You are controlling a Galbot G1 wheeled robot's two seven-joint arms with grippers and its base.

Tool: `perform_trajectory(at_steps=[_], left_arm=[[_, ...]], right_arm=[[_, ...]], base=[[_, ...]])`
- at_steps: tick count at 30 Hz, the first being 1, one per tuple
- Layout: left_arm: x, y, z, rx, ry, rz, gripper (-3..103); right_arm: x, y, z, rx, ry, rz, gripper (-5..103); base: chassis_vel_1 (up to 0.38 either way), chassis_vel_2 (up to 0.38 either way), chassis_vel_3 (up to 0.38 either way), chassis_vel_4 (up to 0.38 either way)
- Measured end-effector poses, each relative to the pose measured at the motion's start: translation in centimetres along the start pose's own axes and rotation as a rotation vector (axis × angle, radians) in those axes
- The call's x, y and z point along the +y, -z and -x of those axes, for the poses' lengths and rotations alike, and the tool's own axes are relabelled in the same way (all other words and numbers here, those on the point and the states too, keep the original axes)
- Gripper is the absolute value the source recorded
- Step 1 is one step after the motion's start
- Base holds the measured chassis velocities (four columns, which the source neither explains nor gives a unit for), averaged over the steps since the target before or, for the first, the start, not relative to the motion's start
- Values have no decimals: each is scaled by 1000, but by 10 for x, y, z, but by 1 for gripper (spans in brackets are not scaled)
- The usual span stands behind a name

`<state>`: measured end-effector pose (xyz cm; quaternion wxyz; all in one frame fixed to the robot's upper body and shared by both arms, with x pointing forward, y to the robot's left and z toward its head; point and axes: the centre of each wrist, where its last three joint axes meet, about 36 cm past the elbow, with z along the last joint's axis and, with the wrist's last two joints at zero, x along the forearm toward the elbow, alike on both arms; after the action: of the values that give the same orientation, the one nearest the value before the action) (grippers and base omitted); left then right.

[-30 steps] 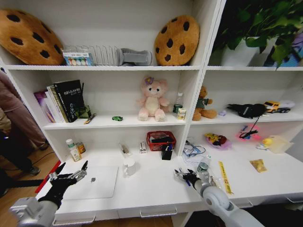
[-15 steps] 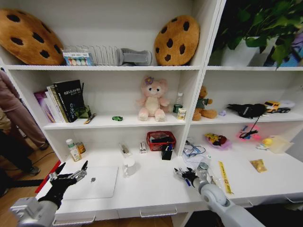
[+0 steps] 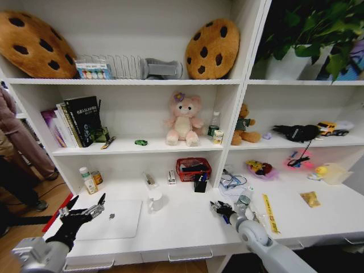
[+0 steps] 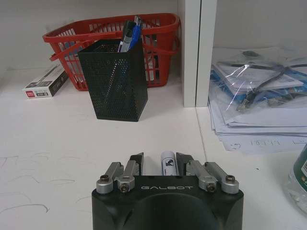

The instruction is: Organize the objects on the table.

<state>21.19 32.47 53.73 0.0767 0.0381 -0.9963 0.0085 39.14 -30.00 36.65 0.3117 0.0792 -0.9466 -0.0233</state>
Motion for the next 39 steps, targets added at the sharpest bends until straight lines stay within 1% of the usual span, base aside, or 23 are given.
perform_trajectory(at_steps=[3,5,7,9,12,14,15,16,18,19,20,21,22,23,25,26,29,30,33,34,36,39], left_arm=[[0,0,0,0,0,0,100],[0,0,0,0,0,0,100],[0,0,0,0,0,0,100],[0,0,0,0,0,0,100],[0,0,0,0,0,0,100],[0,0,0,0,0,0,100],[0,0,0,0,0,0,100],[0,0,0,0,0,0,100],[0,0,0,0,0,0,100],[0,0,0,0,0,0,100],[0,0,0,0,0,0,100],[0,0,0,0,0,0,100],[0,0,0,0,0,0,100],[0,0,0,0,0,0,100],[0,0,0,0,0,0,100],[0,0,0,0,0,0,100],[0,0,0,0,0,0,100],[0,0,0,0,0,0,100],[0,0,0,0,0,0,100],[0,0,0,0,0,0,100],[0,0,0,0,0,0,100],[0,0,0,0,0,0,100]], right_arm=[[-2,-1,-3,6,0,4,25],[-3,-2,-5,7,-2,6,25],[-5,-3,-7,8,-3,8,14],[-6,-3,-8,8,-4,10,13],[-8,-2,-10,4,-2,11,13],[-10,2,-11,-38,7,-4,13],[-10,2,-11,-38,7,-4,13],[-12,6,-12,-89,22,-28,13],[-13,18,-14,-208,85,-73,13],[-13,18,-14,-208,85,-73,13],[-11,32,-13,-292,133,-92,13],[-10,42,-12,-336,155,-99,13],[-5,60,-7,-414,198,-109,13],[-5,60,-7,-414,198,-109,13],[2,80,12,-495,240,-129,13],[2,80,12,-495,240,-129,13],[7,96,48,-549,252,-158,13],[7,96,48,-549,252,-158,13],[8,103,73,-575,236,-177,13],[8,103,73,-575,236,-177,13],[11,108,92,-597,228,-193,13],[14,110,98,-601,227,-198,13]], base=[[0,0,0,0],[0,0,0,0],[0,0,0,0],[0,0,0,0],[0,0,0,0],[0,0,0,0],[0,0,0,0],[0,0,0,0],[0,0,0,0],[0,0,0,0],[0,0,0,0],[0,0,0,0],[0,0,0,0],[0,0,0,0],[0,0,0,0],[0,0,0,0],[0,0,0,0],[0,0,0,0],[0,0,0,0],[0,0,0,0],[0,0,0,0],[0,0,0,0]])
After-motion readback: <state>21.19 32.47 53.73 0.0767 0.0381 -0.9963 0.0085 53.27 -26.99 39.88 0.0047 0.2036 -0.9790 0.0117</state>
